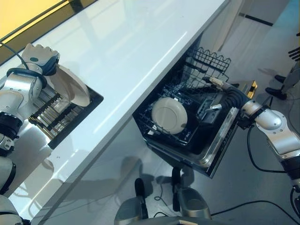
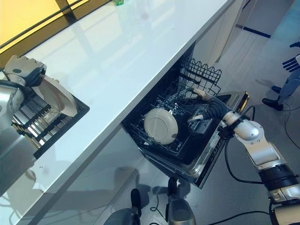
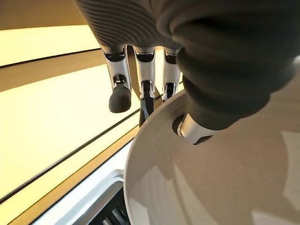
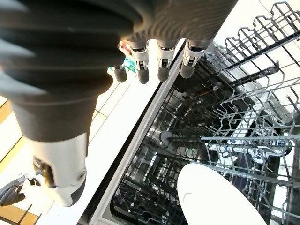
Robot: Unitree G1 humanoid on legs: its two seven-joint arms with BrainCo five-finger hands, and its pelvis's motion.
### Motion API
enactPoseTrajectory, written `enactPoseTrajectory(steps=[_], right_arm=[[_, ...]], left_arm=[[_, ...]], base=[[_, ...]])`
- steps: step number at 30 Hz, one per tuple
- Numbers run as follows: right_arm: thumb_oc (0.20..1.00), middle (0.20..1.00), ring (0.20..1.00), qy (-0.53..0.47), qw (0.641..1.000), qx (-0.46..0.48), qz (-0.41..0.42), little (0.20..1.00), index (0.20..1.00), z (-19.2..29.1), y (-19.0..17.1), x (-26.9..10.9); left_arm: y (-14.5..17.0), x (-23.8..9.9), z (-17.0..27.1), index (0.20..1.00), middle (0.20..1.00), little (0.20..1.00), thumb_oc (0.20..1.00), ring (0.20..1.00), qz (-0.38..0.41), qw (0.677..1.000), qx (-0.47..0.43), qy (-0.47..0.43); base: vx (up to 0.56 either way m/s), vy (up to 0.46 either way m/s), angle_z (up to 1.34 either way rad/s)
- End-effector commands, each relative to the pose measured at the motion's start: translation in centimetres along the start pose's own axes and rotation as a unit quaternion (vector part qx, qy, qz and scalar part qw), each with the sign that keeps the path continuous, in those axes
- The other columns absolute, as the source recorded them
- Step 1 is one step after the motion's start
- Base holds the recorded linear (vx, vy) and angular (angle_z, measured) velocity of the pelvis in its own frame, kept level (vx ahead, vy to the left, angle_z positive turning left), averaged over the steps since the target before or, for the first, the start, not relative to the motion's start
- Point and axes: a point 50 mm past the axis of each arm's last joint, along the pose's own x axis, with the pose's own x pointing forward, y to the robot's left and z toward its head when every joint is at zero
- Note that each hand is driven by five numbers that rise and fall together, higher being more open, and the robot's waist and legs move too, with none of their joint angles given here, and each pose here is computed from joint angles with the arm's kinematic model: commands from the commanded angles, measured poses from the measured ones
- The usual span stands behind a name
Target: Pick up plates and place into dishwasher.
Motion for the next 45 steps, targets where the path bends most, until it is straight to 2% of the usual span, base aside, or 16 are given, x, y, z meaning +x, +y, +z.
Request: enactPoseTrajectory(steps=[1,8,13,21,29,45], right_arm=[[1.000,1.000,1.000,-0.071,0.997,-0.003,-0.034,1.000,1.000,2.5,-1.3,-0.4],[1.000,1.000,1.000,-0.087,0.996,0.017,-0.019,1.000,1.000,2.8,-0.3,-0.2],[1.000,1.000,1.000,-0.139,0.989,0.046,-0.018,1.000,1.000,4.2,0.9,0.4],[1.000,1.000,1.000,-0.203,0.974,0.096,0.004,1.000,1.000,6.8,3.5,2.7],[1.000,1.000,1.000,-0.220,0.953,0.209,0.002,1.000,1.000,8.0,6.2,4.8],[1.000,1.000,1.000,-0.222,0.927,0.299,-0.049,1.000,1.000,11.1,10.3,8.6]], left_arm=[[0.3,-0.6,-2.4,0.200,0.200,0.200,0.200,0.200,0.020,0.999,-0.016,0.043],[1.1,-0.8,-2.5,0.200,0.200,0.200,0.200,0.200,0.078,0.994,-0.057,0.048],[2.1,-0.9,-1.8,0.200,0.200,0.200,0.200,0.200,0.143,0.983,-0.102,0.044],[3.1,-0.5,0.3,0.200,0.200,0.200,0.200,0.200,0.188,0.971,-0.144,0.022],[4.5,-0.2,2.5,0.200,0.200,0.200,0.200,0.200,0.239,0.938,-0.251,-0.002],[6.2,-0.9,11.1,0.200,0.200,0.200,0.200,0.200,0.274,0.872,-0.390,-0.112]], base=[[0.01,-0.040,-0.02],[0.02,-0.030,0.00],[0.01,-0.036,0.01],[0.02,-0.039,0.03],[0.03,-0.037,0.11],[0.02,-0.035,0.08]])
